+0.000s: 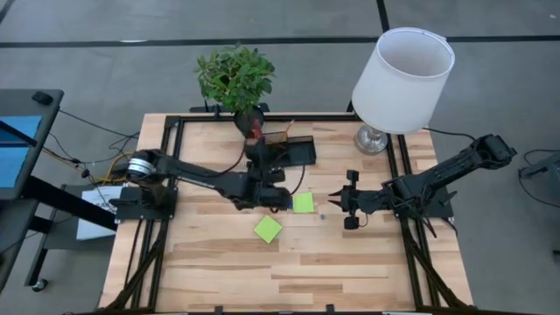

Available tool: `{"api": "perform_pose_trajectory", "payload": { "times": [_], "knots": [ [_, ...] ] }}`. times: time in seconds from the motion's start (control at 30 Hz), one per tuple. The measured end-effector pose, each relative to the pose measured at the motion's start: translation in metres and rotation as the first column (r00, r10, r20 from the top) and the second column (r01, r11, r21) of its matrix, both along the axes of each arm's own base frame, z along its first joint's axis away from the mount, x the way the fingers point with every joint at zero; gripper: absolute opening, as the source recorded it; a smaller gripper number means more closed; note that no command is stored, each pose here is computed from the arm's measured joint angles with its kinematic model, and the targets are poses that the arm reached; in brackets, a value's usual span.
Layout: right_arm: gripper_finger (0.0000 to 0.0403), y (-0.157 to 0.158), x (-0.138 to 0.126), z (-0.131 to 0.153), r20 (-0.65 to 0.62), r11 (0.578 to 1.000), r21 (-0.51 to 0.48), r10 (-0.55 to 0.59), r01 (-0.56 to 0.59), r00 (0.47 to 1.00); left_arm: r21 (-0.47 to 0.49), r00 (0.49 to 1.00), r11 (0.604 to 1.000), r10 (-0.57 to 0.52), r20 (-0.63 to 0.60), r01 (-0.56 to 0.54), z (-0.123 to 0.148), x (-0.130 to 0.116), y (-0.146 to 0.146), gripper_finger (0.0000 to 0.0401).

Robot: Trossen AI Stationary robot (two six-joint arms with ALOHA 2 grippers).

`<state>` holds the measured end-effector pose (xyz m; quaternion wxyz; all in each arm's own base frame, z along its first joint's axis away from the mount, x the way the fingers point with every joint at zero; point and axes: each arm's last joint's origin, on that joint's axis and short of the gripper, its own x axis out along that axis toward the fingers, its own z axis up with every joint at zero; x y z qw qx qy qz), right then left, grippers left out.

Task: Pick and place office supplies into organizer
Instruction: Put the bottom green sticky note into the desk organizer

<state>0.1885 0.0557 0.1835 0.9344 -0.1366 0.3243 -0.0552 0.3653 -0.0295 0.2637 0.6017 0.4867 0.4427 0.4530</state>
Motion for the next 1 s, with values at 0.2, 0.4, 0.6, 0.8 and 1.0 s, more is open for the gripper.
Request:
{"api": "perform_pose_trajectory", "payload": {
  "times": [0.2, 0.4, 0.6, 0.8, 1.0],
  "knots": [
    [0.0067, 0.0, 0.0, 0.0, 0.002, 1.0, 0.007, -0.006, 0.006, 1.0, -0.544, 0.919, 0.79, -0.06, 0.39, 0.282, 0.063, -0.039, -0.019, 0.0217],
    [0.0067, 0.0, 0.001, 0.001, 0.018, 1.0, 0.012, -0.008, 0.007, 1.0, -0.625, 0.778, 0.538, -0.1, 0.62, 0.566, 0.081, -0.079, -0.029, 0.0217],
    [0.0067, 0.002, 0.005, 0.007, 0.097, 0.997, 0.068, -0.032, 0.025, 0.995, -0.506, 0.61, 0.464, -0.101, 0.786, 0.728, 0.048, -0.118, -0.037, 0.0217],
    [0.0067, -0.001, 0.008, 0.01, 0.145, 0.981, 0.173, -0.117, 0.091, 0.983, -0.362, 0.417, 0.387, -0.064, 0.907, 0.848, 0.003, -0.149, -0.039, 0.0217],
    [0.0067, -0.003, 0.013, 0.006, 0.145, 0.967, 0.22, -0.164, 0.13, 0.976, -0.27, 0.291, 0.364, -0.003, 0.957, 0.891, -0.045, -0.169, -0.031, 0.0217]
  ]
}}
